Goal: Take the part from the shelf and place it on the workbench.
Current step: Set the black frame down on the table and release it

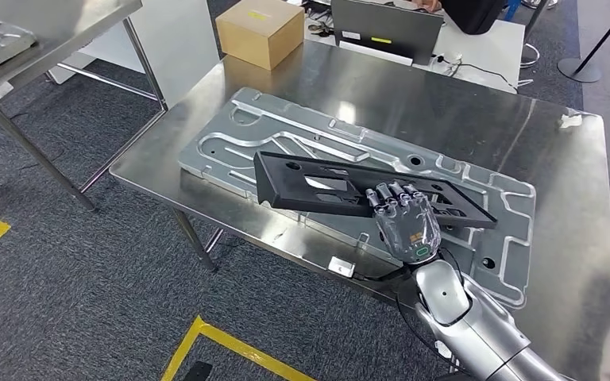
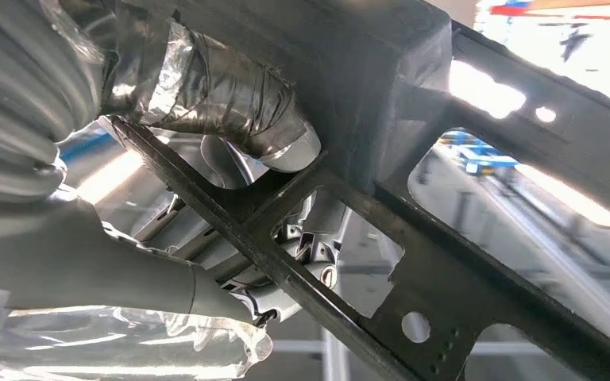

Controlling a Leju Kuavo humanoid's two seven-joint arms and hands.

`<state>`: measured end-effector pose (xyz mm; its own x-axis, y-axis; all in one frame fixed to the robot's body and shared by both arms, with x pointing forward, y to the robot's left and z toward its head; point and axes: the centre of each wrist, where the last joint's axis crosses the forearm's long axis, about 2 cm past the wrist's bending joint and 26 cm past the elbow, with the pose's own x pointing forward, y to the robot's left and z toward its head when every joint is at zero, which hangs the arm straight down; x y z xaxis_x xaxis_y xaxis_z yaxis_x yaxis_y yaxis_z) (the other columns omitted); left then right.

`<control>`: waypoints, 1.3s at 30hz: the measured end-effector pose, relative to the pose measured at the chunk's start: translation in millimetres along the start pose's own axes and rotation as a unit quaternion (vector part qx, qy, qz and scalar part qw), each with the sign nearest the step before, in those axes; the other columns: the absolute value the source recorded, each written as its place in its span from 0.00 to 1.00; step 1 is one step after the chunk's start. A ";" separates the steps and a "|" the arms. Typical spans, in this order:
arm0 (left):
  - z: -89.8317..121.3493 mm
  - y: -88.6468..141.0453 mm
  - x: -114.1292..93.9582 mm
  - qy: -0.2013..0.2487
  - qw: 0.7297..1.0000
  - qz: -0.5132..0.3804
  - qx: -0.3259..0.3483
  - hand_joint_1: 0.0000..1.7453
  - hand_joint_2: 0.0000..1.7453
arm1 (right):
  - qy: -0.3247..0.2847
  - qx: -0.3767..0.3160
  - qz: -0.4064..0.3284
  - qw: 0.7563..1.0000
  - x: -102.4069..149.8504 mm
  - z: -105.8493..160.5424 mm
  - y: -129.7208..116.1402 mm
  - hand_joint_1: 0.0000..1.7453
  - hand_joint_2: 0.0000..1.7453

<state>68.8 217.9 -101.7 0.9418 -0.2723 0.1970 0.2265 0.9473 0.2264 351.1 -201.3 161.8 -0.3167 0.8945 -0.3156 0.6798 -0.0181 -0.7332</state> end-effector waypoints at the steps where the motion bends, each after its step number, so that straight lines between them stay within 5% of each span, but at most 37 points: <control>1: 0.0 -0.1 -0.1 0.004 1.000 0.000 0.000 0.00 1.00 | 0.007 -0.001 0.001 1.000 -0.6 -1.1 0.0 1.00 1.00; 39: 1.3 -3.4 -9.4 0.021 1.000 -0.009 0.000 0.00 1.00 | -0.009 0.013 0.002 1.000 15.8 2.0 6.1 1.00 1.00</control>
<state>58.9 217.0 -103.1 0.9469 -0.2829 0.1529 0.2445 0.9422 0.2292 348.9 -188.1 151.1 -0.3264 0.8863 -0.3286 0.6637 -0.0326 -0.7473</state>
